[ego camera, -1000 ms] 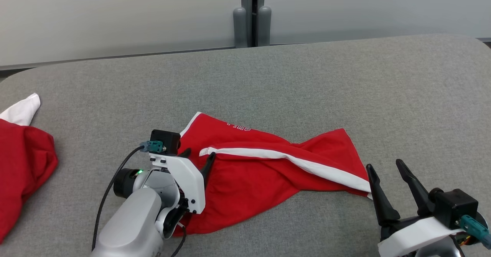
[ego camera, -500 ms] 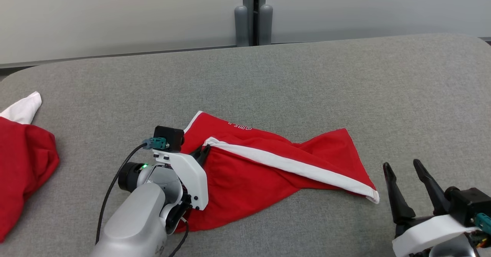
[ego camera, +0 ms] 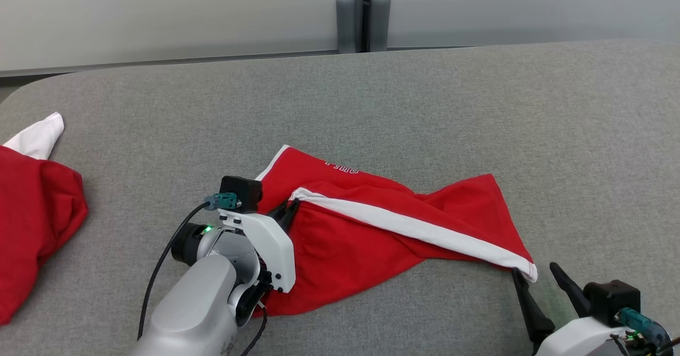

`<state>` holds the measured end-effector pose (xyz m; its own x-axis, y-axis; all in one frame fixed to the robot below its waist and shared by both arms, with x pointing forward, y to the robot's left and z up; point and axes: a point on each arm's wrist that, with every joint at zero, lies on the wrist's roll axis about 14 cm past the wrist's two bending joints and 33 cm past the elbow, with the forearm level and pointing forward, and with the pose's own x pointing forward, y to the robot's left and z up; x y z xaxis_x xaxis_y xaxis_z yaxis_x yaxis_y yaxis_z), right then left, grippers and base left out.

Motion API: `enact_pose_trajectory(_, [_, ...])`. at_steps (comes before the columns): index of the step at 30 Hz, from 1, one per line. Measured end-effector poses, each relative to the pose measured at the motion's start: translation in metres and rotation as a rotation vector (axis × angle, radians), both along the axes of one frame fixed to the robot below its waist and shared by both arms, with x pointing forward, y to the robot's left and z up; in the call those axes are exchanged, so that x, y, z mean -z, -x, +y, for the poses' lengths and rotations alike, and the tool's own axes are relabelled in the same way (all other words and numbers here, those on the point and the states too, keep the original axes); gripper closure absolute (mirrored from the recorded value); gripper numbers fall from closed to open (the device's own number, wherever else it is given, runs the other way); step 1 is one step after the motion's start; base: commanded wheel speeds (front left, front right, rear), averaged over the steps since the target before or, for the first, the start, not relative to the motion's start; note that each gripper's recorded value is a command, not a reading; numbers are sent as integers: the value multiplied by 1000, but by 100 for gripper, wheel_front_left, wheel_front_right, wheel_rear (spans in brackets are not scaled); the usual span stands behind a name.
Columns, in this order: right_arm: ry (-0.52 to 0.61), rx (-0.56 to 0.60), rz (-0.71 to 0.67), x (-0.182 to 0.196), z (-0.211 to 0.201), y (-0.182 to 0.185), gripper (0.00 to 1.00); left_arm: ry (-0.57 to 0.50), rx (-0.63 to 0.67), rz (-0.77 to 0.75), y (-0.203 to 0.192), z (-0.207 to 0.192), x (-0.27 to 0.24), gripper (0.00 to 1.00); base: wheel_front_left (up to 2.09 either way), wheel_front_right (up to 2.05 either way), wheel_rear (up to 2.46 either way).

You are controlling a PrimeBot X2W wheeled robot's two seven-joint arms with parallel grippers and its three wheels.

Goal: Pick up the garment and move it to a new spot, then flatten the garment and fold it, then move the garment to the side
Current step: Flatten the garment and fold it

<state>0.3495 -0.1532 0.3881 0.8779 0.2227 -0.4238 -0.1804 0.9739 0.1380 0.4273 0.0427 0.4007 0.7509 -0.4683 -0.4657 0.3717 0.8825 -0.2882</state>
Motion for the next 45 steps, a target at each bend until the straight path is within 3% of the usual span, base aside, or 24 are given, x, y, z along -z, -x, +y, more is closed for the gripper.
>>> enact_pose_trajectory(2, [0,-10,-4,1,3,-5,0,5,-3,-8,-1,0,-1,100,0,0,0])
enact_pose_trajectory(4, [-1,-18,-12,1,6,-9,80,10,-9,-23,-3,2,-3,100,0,0,0])
enact_pose_trajectory(5, [-1,-20,-21,-1,7,-12,100,14,-15,-37,-4,3,-6,100,0,0,0])
enact_pose_trajectory(13, [-1,-17,-174,-38,2,-33,100,34,-27,-186,-17,6,-41,100,0,0,0])
enact_pose_trajectory(21, [68,-49,-502,-147,-8,-59,100,50,-3,-495,-27,7,-136,100,0,0,0])
enact_pose_trajectory(31, [179,-46,-831,-279,-21,-46,100,85,-76,-887,7,26,-269,100,0,0,0])
enact_pose_trajectory(36, [163,-12,-869,-299,-26,-38,100,98,-107,-943,30,33,-289,100,0,0,0])
enact_pose_trajectory(45, [98,0,-790,-277,-24,-40,100,112,-154,-877,38,43,-267,100,0,0,0])
